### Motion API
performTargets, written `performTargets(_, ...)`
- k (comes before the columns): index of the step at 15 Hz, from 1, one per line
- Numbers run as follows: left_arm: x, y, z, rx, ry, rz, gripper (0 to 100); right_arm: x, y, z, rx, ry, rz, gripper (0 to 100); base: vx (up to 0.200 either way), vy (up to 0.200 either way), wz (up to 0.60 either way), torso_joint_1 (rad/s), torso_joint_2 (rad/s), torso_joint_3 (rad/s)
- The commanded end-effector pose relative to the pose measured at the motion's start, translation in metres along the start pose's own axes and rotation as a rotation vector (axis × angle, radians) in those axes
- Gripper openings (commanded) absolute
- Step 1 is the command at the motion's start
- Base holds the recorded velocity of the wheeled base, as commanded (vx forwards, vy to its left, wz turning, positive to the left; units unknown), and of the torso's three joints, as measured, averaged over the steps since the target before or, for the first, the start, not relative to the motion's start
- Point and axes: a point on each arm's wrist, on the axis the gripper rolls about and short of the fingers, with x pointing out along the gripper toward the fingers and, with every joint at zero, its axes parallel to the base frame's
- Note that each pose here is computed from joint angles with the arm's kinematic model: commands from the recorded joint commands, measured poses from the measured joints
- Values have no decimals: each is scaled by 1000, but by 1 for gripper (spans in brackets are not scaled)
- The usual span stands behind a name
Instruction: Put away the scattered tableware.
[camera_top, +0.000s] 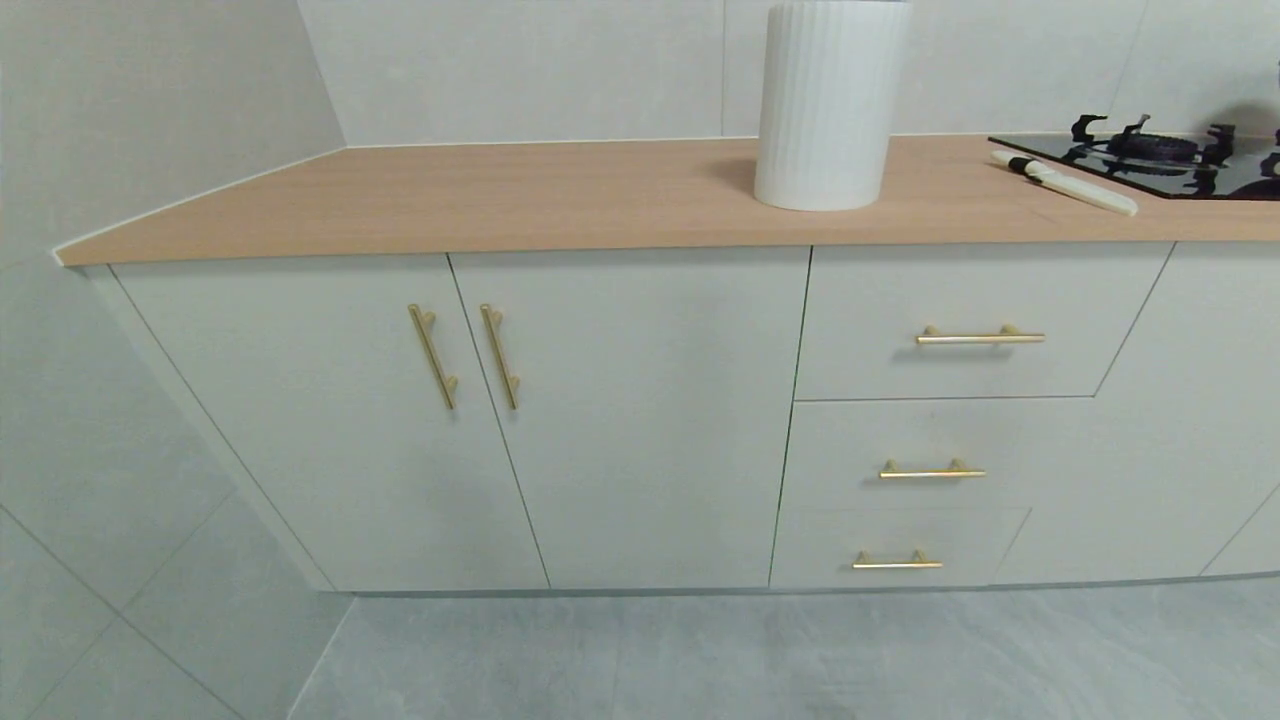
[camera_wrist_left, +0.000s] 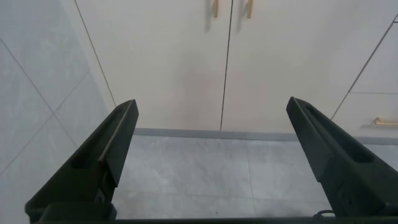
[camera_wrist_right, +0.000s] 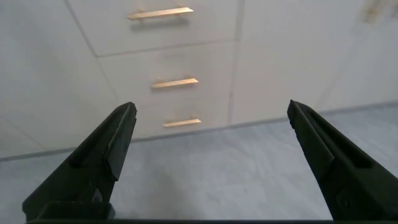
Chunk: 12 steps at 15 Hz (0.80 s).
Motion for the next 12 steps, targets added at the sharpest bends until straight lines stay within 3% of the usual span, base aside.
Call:
performTargets(1,0,0,0,0,1,0,100,-37,-14,-24,24,-138,-72,100,0,0,0,0,0,0)
performTargets(7,0,0,0,0,1,0,100,-53,-11,-42,4,-209,-199,100,0,0,0,0,0,0)
performTargets(10,0,0,0,0,1,0,100,-34,-8,-59,14,-123,-179,100,0,0,0,0,0,0)
performTargets(12,0,0,0,0,1,0,100,-5,-1,-88,-14,-20,-60,100,0,0,0,0,0,0)
